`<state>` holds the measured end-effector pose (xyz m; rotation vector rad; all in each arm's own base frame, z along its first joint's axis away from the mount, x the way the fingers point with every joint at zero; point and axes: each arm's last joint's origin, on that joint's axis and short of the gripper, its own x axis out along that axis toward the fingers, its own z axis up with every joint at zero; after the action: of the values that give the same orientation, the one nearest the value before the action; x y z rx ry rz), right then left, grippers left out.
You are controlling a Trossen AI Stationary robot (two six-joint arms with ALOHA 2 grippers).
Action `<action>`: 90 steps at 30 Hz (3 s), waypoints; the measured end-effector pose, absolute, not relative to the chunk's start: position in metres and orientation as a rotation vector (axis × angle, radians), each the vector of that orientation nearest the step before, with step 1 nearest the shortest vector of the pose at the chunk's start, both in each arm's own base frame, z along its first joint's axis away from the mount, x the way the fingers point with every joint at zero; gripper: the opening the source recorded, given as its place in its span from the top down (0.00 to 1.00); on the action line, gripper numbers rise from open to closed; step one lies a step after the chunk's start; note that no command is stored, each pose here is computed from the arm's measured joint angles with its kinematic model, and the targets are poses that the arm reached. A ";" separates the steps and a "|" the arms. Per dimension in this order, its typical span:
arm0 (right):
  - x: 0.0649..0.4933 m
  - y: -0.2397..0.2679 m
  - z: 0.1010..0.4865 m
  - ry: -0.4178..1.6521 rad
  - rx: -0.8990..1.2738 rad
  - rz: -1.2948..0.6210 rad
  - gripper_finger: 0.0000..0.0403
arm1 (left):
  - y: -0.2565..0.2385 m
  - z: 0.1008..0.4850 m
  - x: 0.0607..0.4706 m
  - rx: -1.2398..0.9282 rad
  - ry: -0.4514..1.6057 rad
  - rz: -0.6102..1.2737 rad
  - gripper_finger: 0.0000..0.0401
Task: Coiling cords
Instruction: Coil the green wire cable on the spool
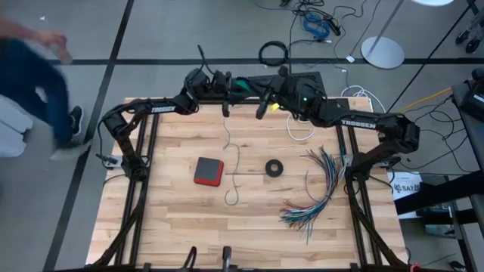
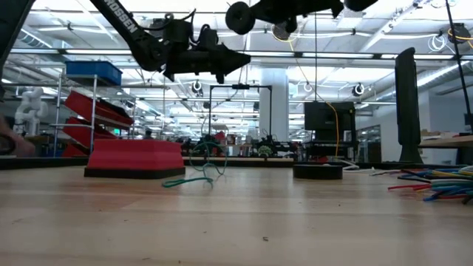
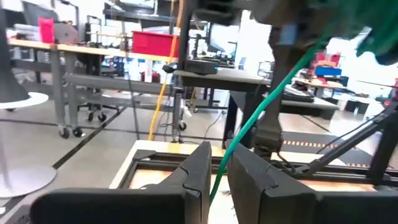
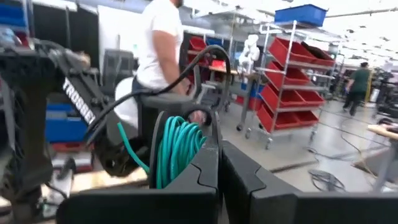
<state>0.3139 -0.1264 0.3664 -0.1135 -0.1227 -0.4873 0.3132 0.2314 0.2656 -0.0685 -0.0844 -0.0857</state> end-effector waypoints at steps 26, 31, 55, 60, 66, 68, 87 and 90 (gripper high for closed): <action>0.290 -0.117 0.327 0.541 -0.280 -0.622 1.00 | 0.247 0.257 0.302 -0.130 -0.019 -0.042 0.99; 0.304 -0.131 0.301 0.654 -0.329 -0.724 1.00 | 0.243 0.256 0.305 -0.145 -0.004 -0.048 1.00; 0.337 -0.190 0.283 0.262 -0.270 -0.799 1.00 | 0.232 0.255 0.316 -0.199 0.001 0.001 0.97; 0.336 -0.195 0.291 0.150 -0.235 -0.773 1.00 | 0.231 0.255 0.319 -0.176 -0.002 0.077 0.92; 0.334 -0.198 0.296 0.083 -0.180 -0.725 1.00 | 0.227 0.259 0.325 -0.156 -0.035 0.196 0.76; 0.334 -0.198 0.297 0.072 -0.182 -0.719 1.00 | 0.227 0.263 0.326 -0.151 -0.058 0.202 0.72; 0.329 -0.206 0.301 0.021 -0.161 -0.674 1.00 | 0.200 0.241 0.311 0.036 -0.222 0.112 0.70; 0.328 -0.207 0.301 0.024 -0.161 -0.678 1.00 | 0.198 0.235 0.297 0.069 -0.305 0.139 0.70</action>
<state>0.3283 -0.2072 0.3009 -0.1609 0.0237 -0.6775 0.2969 0.1979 0.2352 0.0692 -0.3054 0.1385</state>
